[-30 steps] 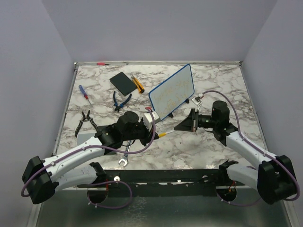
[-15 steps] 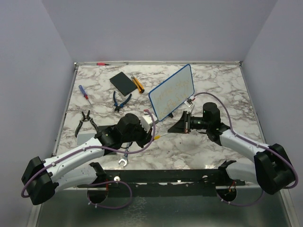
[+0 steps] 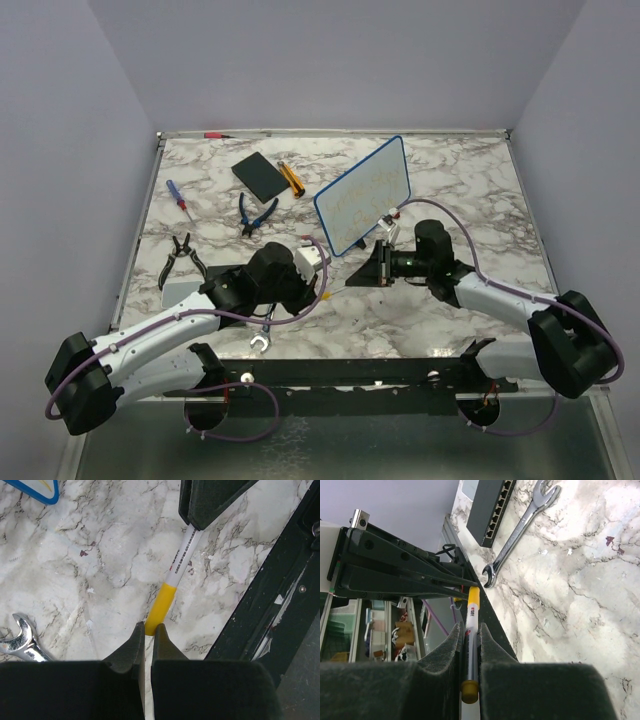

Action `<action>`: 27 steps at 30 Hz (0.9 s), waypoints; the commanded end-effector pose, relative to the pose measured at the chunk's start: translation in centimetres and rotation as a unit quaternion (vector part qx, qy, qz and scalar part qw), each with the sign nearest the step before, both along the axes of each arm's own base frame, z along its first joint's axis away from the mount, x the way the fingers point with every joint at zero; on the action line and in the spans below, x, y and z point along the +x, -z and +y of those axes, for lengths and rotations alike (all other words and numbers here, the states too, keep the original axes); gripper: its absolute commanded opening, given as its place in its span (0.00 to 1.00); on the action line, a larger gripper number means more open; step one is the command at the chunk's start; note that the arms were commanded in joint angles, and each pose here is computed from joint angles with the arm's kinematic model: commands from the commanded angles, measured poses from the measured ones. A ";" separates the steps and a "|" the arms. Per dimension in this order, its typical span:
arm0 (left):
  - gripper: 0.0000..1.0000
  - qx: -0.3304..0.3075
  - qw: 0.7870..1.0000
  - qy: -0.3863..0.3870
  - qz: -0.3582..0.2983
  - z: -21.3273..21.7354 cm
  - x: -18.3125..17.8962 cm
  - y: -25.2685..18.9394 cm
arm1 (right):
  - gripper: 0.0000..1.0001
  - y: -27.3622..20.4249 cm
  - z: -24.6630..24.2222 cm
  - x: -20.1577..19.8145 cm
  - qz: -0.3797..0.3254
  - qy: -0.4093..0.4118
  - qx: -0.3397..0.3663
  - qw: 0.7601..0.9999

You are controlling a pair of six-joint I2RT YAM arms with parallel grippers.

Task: Write a sentence on the whiteboard
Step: Close the whiteboard marker at the center of the board, then place the whiteboard marker at the center of the board.

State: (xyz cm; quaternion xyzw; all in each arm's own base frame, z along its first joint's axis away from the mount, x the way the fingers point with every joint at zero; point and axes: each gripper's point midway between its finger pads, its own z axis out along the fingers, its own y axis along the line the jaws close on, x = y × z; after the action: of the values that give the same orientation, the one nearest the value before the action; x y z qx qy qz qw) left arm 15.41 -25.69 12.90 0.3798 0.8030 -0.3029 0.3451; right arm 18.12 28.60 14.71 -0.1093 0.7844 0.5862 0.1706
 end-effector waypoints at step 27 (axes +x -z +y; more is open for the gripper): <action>0.82 -0.096 0.939 -0.280 -0.173 5.4 12.6 -10.9 | 0.07 4.4 -6.5 1.2 0.004 0.126 -0.168 0.978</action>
State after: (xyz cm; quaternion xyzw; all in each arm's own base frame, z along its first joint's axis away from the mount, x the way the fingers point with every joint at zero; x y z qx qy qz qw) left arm 25.37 -22.93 23.08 0.2181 0.7578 -0.2288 0.5708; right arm 20.54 23.11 12.99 -0.0321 0.8668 0.4423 0.2279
